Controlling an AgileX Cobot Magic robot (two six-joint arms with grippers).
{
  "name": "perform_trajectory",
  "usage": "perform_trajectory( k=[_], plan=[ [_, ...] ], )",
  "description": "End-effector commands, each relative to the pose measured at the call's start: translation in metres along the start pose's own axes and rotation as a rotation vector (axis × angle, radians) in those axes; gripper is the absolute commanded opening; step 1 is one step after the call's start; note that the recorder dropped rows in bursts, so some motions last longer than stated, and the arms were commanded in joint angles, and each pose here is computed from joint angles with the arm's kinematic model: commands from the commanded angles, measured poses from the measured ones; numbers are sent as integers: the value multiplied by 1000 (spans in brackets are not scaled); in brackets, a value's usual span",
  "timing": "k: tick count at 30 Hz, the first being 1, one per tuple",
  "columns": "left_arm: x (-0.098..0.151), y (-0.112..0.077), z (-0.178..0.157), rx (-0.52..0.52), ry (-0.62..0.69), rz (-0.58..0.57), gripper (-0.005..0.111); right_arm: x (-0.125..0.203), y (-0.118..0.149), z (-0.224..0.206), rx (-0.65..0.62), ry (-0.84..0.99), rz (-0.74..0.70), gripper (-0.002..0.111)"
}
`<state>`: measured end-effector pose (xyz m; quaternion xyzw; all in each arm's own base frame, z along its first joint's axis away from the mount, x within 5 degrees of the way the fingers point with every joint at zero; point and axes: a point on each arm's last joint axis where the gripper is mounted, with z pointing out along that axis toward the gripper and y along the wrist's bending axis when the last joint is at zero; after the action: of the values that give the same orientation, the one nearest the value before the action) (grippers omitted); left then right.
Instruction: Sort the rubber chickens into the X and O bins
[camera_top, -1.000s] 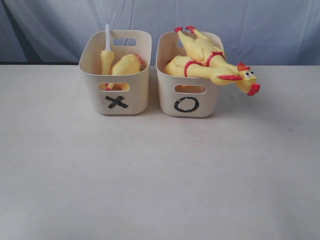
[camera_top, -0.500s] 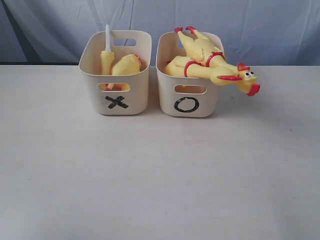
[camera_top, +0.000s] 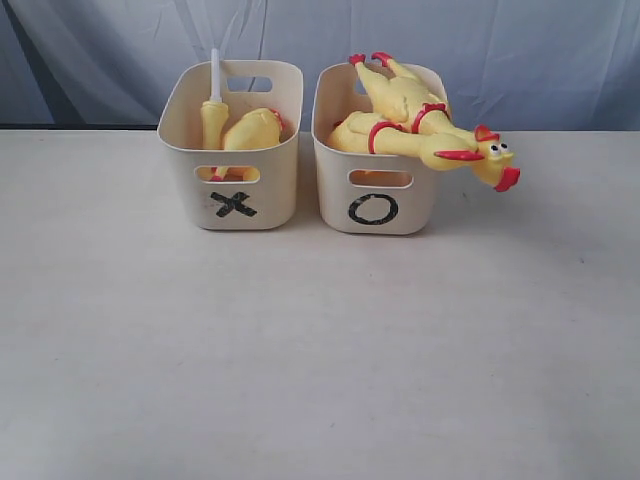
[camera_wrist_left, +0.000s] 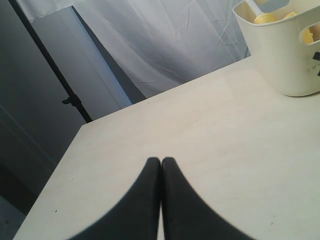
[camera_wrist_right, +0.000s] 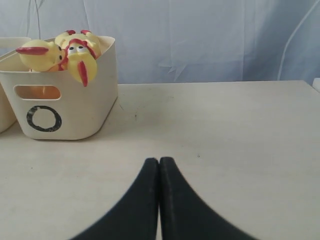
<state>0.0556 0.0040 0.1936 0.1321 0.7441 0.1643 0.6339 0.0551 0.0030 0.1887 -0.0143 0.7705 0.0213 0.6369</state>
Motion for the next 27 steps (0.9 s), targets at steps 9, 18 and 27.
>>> perform_trajectory(
  k=[9,18,27],
  plan=[
    [1,-1,0,2,0,-2,0,-1,0,0,8,-18,-6,-1],
    [1,-1,0,2,0,-2,0,-1,0,0,7,-18,-5,-1],
    [1,-1,0,2,0,-2,0,0,0,0,7,-3,-5,-1]
  ],
)
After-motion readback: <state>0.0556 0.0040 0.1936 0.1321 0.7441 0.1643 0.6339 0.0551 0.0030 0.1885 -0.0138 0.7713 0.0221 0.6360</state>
